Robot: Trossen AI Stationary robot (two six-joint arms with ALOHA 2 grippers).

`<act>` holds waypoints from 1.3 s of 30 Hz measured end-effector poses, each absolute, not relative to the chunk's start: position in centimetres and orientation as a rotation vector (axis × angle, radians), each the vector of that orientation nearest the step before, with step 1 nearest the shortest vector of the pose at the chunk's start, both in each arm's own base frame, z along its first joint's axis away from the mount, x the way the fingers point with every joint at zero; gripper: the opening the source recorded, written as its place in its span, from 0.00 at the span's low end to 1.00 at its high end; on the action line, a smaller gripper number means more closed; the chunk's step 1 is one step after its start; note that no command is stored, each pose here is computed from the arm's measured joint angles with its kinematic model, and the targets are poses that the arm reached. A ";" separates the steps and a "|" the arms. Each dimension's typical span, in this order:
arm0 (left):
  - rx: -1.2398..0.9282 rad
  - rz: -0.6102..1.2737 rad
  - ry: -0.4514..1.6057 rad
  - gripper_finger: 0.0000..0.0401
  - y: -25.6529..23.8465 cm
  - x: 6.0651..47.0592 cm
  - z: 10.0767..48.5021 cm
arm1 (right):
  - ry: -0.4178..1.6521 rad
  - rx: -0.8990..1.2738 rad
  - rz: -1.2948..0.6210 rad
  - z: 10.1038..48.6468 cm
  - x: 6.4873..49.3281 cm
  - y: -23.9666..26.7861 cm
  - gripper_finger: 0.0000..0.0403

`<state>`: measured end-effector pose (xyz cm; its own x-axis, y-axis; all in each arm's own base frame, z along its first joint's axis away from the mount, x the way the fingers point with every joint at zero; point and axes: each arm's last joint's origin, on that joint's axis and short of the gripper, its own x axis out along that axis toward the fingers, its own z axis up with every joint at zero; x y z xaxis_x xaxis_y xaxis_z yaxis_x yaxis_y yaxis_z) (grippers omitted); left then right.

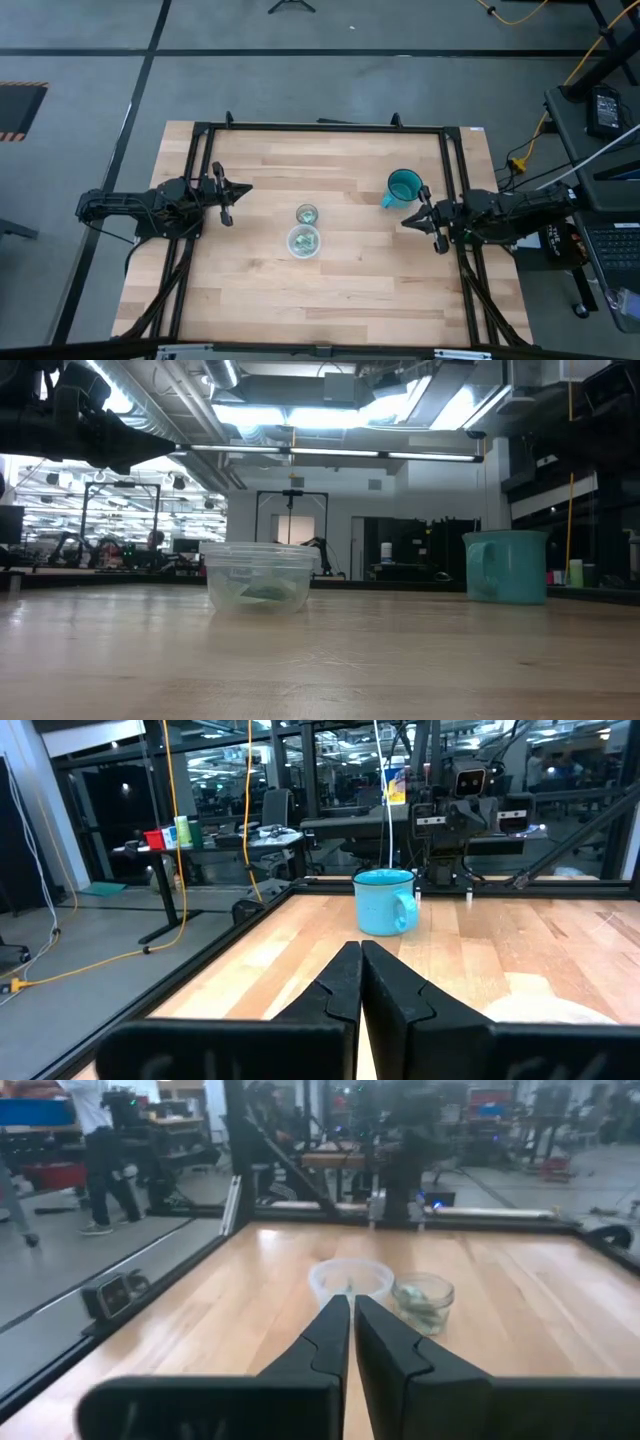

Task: Pick and place items into bin
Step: Return to Home Position

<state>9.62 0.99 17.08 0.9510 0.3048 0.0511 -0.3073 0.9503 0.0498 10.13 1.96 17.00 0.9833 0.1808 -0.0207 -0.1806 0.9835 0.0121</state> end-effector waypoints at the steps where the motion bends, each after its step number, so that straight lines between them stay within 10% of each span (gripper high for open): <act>1: 0.057 0.311 -0.043 0.01 1.0 9.6 17.1 | 0.031 0.012 0.190 16.9 10.1 2.0 0.06; 39: 0.058 0.311 -0.043 0.02 1.0 9.6 17.1 | 0.051 0.013 0.191 16.6 9.7 1.9 0.06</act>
<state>9.62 0.99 17.08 0.9510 0.3050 0.0509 -0.3074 0.9503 0.0501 9.75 1.92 16.64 0.9805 0.1905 -0.0494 -0.1898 0.9817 0.0176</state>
